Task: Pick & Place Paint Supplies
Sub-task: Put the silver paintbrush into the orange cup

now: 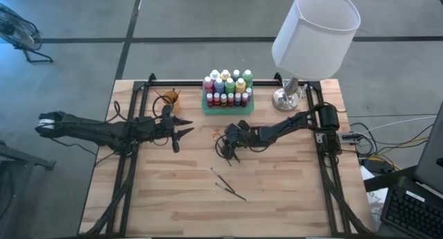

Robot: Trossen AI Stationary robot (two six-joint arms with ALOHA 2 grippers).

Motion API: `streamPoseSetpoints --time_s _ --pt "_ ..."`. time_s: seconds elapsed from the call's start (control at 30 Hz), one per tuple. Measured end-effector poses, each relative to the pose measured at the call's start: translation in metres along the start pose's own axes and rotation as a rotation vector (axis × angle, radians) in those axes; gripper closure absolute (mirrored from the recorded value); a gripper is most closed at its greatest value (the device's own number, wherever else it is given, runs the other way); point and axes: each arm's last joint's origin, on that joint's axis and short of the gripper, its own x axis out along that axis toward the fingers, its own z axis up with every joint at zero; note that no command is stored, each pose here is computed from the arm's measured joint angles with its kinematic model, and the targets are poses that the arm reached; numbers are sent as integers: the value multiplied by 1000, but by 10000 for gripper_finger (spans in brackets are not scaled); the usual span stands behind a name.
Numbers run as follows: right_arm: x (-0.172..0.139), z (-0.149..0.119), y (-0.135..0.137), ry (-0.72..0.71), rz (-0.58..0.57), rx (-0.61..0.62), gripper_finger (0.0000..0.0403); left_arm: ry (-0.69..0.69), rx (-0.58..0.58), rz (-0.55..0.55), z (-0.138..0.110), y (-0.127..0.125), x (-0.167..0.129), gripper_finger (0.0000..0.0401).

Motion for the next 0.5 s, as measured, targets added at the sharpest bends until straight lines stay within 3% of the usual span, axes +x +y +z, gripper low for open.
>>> streamPoseSetpoints --time_s 0.17,0.5 --pt "0 0 0 1 -3 0 280 -1 -1 0 0 0 0 279" --pt "0 0 0 6 3 -1 376 0 0 0 0 0 0 279"
